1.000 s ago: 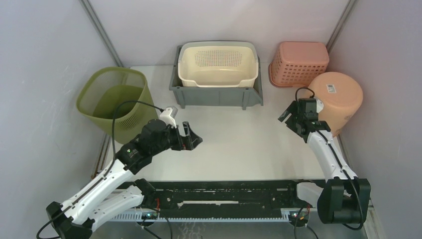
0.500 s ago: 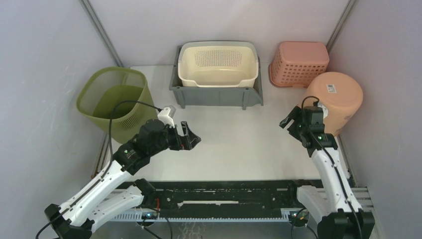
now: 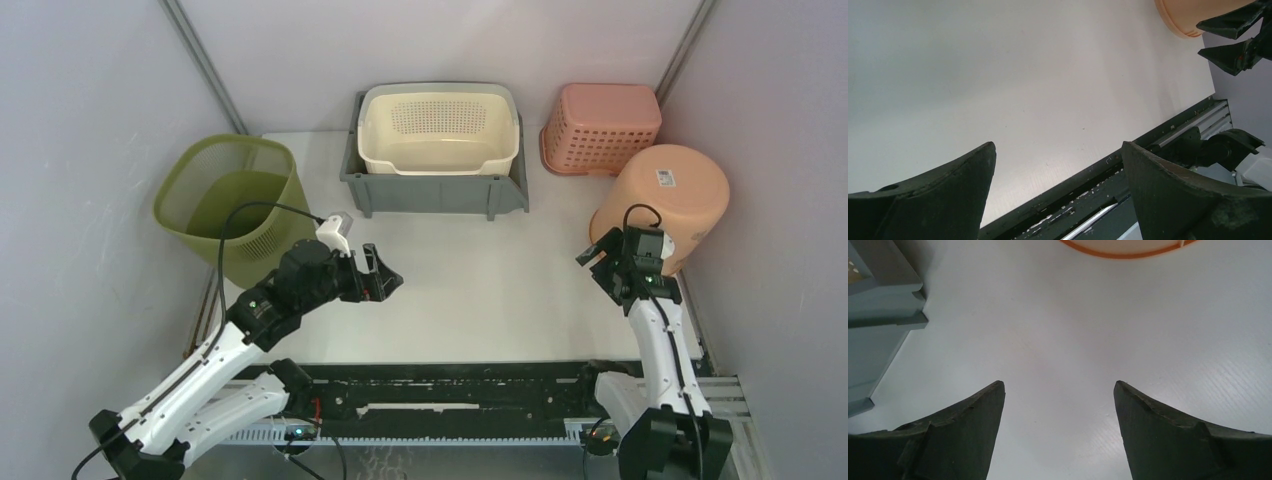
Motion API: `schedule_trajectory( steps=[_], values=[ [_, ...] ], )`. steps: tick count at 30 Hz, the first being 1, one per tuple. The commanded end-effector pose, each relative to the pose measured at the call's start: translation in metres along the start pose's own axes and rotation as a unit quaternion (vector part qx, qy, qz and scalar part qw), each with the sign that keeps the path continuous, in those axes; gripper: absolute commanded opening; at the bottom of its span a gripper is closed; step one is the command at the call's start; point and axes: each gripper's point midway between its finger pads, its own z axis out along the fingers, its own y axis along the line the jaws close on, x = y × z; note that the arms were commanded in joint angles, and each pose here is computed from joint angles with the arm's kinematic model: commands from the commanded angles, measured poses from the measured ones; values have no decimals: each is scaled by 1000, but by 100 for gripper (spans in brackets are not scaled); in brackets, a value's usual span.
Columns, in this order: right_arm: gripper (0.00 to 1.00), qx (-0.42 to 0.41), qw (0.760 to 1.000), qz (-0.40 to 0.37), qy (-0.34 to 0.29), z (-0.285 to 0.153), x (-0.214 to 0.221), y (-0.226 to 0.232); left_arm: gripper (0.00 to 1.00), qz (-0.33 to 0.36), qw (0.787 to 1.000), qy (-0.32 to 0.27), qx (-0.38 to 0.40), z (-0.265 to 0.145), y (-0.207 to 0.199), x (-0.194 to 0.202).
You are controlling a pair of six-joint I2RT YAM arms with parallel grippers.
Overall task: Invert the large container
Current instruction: Move the container to the center of the board.
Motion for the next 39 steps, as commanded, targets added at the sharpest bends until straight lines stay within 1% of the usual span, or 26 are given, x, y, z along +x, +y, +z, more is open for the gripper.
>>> schedule_trajectory(
  steps=[1, 8, 15, 17, 20, 23, 25, 28, 29, 33, 35, 39],
  values=[
    [87, -41, 999, 2, -21, 8, -20, 22, 100, 14, 999, -39, 16, -9, -15, -29],
    [84, -77, 997, -7, -9, 25, -35, 49, 100, 15, 999, -40, 15, -9, -16, -32],
    [83, -100, 994, -35, 19, 41, -47, 72, 100, 15, 999, -39, 13, -7, -16, -33],
    [82, -112, 993, -41, 25, 38, -49, 79, 100, 16, 999, -39, 12, -7, -15, -33],
    [81, -114, 992, -47, 17, 27, -52, 81, 100, 16, 999, -40, 12, -7, -15, -34],
    [82, -99, 994, -53, 7, 12, -48, 70, 100, 15, 999, -39, 10, -6, -15, -35],
    [83, -82, 995, -51, -10, 3, -47, 57, 100, 14, 999, -39, 7, -6, -14, -35],
    [85, -65, 997, -31, -27, -6, -45, 40, 100, 7, 999, -40, 4, -5, -13, -35],
    [85, -70, 997, -18, -27, -9, -42, 37, 100, 4, 999, -40, 5, -5, -13, -35],
    [85, -89, 995, 32, 10, -1, -30, 28, 100, 0, 999, -38, 8, -3, -13, -33],
    [85, -91, 994, 53, 16, 4, -36, 22, 100, 0, 999, -37, 9, -3, -13, -33],
    [84, -94, 992, 81, 5, 15, -52, 18, 100, 2, 999, -35, 4, -2, -10, -31]
  ],
)
